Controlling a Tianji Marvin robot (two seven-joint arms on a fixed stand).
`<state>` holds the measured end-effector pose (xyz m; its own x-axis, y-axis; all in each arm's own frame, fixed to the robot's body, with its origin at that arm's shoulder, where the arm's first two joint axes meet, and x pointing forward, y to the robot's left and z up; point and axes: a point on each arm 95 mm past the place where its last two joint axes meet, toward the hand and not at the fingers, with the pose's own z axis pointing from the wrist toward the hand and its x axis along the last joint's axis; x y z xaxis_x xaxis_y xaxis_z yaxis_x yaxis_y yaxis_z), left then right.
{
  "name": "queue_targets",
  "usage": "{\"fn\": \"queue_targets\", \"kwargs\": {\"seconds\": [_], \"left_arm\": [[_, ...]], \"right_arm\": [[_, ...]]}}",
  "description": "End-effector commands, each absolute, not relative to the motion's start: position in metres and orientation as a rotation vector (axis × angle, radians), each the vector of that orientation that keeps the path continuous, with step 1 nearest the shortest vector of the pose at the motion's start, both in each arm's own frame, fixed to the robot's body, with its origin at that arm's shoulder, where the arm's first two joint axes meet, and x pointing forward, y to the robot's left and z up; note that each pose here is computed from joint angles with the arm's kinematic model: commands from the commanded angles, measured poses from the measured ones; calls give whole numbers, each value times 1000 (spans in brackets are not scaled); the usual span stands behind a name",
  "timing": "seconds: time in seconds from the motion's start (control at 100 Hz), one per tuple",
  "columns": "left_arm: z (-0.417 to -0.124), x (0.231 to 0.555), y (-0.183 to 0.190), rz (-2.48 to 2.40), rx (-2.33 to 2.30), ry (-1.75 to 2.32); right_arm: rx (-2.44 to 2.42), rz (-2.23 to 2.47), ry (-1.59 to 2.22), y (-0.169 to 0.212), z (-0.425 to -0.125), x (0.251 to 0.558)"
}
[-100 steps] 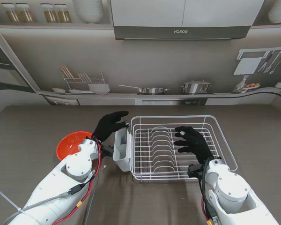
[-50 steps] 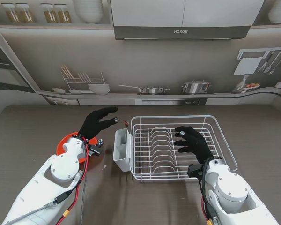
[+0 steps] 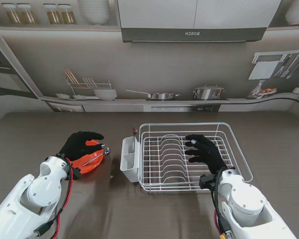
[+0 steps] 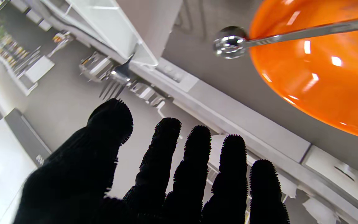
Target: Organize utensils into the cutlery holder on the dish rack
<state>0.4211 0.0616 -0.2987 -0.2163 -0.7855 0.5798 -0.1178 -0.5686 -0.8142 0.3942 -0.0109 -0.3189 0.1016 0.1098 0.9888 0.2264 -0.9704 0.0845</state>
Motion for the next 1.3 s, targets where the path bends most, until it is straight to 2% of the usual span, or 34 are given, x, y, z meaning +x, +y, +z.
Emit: {"fn": "queue_targets", "kwargs": {"seconds": [0.0,0.59,1.29], "left_arm": [[-305,420,68,-1796,-1583,1103],[-339,429,96,-1492,-1442,1364],[-358,448,95,-1489,-1404,1404]], "right_arm": [[-2249,-2004,-358,-6,-319,391],[-2250,-2011,-346,-8,-318,393],[-2250,-2014,-345,-8,-318,392]]}}
